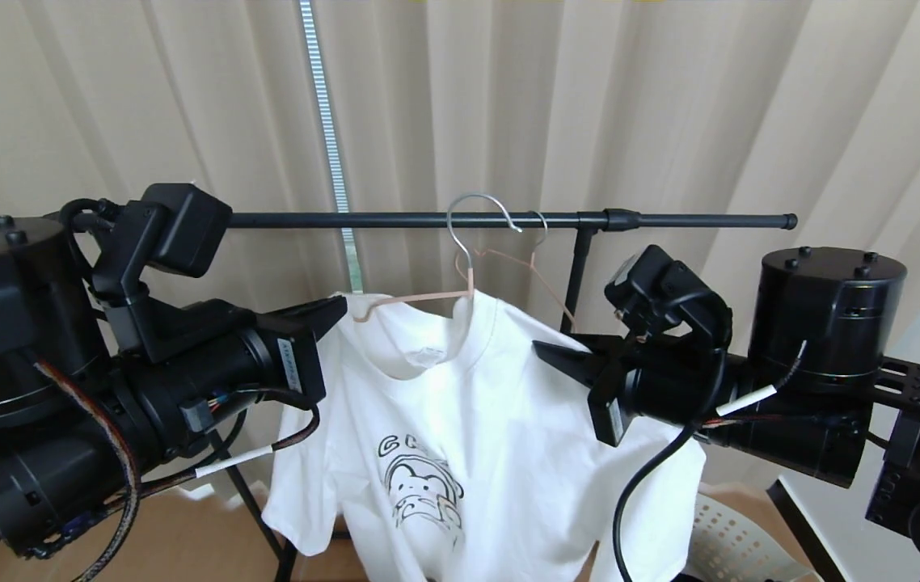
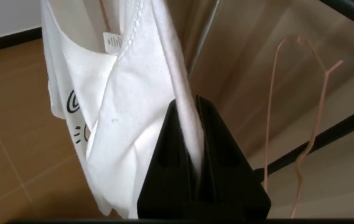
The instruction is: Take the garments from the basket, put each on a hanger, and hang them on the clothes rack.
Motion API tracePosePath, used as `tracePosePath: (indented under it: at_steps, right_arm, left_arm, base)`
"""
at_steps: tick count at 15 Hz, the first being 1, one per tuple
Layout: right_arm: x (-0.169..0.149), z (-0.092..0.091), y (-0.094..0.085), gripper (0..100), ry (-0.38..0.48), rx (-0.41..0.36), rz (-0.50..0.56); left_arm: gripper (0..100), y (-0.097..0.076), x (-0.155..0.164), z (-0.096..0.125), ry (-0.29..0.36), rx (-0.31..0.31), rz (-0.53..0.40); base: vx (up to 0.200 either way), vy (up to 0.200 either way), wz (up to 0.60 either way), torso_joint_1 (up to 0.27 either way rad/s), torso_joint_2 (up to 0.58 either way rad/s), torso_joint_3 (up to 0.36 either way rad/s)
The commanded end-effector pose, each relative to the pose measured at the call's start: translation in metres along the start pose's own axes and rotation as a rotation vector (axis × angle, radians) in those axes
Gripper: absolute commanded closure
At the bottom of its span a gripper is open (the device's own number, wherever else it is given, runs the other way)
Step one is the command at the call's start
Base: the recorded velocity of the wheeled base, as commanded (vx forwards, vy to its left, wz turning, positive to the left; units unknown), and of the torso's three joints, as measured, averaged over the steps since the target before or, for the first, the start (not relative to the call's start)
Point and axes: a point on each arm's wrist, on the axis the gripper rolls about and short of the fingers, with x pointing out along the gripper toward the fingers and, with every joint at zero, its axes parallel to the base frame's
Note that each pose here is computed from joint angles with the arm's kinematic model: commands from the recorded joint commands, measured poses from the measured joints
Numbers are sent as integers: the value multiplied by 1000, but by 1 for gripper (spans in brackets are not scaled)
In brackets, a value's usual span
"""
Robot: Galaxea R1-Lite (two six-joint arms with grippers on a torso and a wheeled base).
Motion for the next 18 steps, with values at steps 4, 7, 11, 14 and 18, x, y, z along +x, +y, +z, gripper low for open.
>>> tracePosePath:
  at_steps: [4,7,11,14,18]
  right_arm:
    - [-37,7,-2,100,-1,-40,157]
    - [-37,4,0,100,-4,-35,210]
    - [-28,0,-2,100,19,-36,177]
    - [-24,6,-11,100,26,-38,49]
    - [-33,9,-19,100,19,-45,15]
  left_arm:
    - [100,30,0,18,-63,16,98]
    - [100,28,2,23,-77,16,74]
    - [100,25,0,22,-73,20,22]
    - [100,24,-8,12,-47,44,-8]
    - [100,30,-9,-4,12,101,8]
  base:
    - [0,0,0,0,0,0]
    - [0,0,0,0,0,0]
    - [0,0,0,0,0,0]
    - [0,0,0,0,0,0]
    - [0,0,0,0,0,0]
